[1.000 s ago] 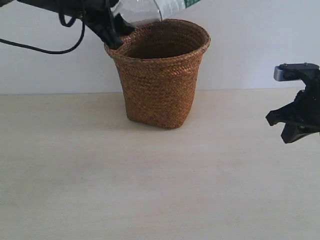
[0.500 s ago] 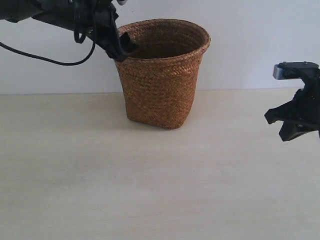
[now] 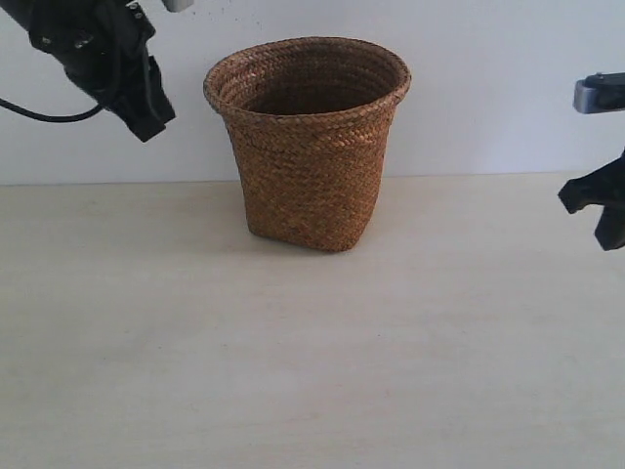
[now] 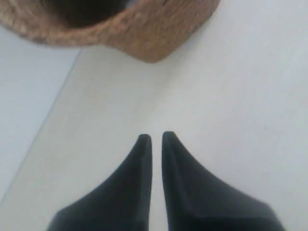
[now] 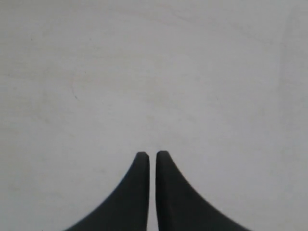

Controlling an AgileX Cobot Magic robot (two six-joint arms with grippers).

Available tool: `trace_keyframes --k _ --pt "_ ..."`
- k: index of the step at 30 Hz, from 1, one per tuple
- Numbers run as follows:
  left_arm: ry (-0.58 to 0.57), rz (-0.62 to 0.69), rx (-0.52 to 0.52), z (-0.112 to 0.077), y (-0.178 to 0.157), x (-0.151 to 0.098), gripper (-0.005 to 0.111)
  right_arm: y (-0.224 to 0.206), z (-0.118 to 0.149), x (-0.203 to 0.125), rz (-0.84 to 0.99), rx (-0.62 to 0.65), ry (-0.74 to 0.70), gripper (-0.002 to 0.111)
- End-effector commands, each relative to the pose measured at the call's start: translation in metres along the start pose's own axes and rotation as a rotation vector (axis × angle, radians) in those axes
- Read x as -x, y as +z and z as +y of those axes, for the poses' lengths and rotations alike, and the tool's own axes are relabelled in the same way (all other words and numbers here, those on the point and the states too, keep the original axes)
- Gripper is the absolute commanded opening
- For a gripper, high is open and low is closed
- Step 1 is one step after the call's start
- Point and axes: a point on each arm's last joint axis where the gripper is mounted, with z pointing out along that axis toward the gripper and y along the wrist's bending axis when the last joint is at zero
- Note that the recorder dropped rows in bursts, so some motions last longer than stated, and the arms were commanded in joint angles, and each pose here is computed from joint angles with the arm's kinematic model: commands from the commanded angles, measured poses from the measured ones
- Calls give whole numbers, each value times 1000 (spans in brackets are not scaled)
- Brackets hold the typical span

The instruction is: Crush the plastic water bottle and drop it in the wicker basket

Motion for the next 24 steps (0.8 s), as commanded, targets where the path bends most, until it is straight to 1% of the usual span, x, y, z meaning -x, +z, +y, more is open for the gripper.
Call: trace_keyframes --k 1,5,8,12,15,19,20,24 --pt "-219 89 36 -1 -26 -11 4 -30 -5 -14 44 -97 57 0" --pt "-354 146 9 -9 -39 -21 4 -56 -1 -21 -14 -115 58 0" --pt "-399 173 -2 -17 -44 -30 4 -75 2 -26 -74 -126 54 0" --pt "-455 198 -6 -33 -53 -50 4 -100 7 -37 -155 -134 55 0" --pt "-468 160 11 -47 -60 -66 4 -112 12 -52 -272 -151 50 0" --pt "-492 69 51 -65 -67 -86 4 -115 18 -76 -428 -175 47 0" --pt "-502 49 55 -70 -68 -91 4 -119 20 -84 -485 -183 49 0" --pt "-513 6 54 -91 -71 -113 4 -121 26 -111 -612 -203 47 0"
